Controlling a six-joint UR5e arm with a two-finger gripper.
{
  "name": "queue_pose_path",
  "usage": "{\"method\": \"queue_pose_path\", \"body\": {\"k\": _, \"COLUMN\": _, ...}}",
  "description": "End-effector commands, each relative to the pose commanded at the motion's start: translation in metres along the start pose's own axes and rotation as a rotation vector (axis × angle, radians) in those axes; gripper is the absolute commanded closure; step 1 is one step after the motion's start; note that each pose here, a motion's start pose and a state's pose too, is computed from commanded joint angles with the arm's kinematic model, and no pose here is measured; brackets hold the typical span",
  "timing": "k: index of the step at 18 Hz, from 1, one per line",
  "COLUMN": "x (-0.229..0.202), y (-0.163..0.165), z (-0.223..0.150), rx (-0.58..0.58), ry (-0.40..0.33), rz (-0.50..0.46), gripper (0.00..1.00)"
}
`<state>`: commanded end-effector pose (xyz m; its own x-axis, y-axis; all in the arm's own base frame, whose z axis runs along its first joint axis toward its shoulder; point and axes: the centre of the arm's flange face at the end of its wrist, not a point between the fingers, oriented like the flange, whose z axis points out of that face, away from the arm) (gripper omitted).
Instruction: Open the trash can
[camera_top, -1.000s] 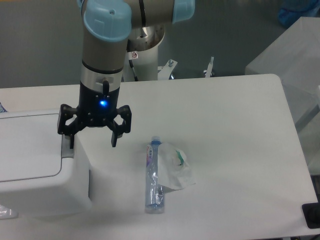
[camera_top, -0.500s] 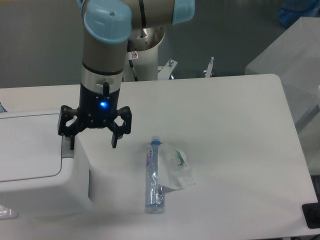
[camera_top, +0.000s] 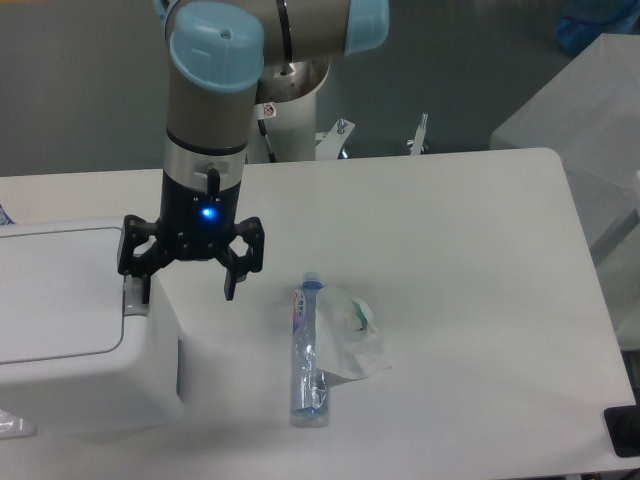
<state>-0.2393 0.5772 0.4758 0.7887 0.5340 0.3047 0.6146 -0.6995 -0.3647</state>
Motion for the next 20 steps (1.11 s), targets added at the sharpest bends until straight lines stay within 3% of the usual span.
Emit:
{"method": "queue_pose_path", "body": {"k": 9, "x": 0.001, "y": -0.002, "z": -0.004, "rx": 0.009, "ry": -0.001, "rz": 0.006, "gripper": 0.0}}
{"method": "queue_pose_path", "body": {"k": 15, "x": 0.007, "y": -0.033, "z": -0.049, "rx": 0.117, "ry": -0.011, "rz": 0.061, "gripper": 0.0}}
{"method": "queue_pose_path", "body": {"k": 19, "x": -0.04, "y": -0.047, "z": -0.067, "rx": 0.154, "ry": -0.096, "rz": 0.007, "gripper": 0.0}}
{"method": "queue_pose_path", "body": {"k": 20, "x": -0.057, "y": -0.049, "z": -0.07, "rx": 0.15, "ry": -0.15, "rz": 0.015, "gripper": 0.0}}
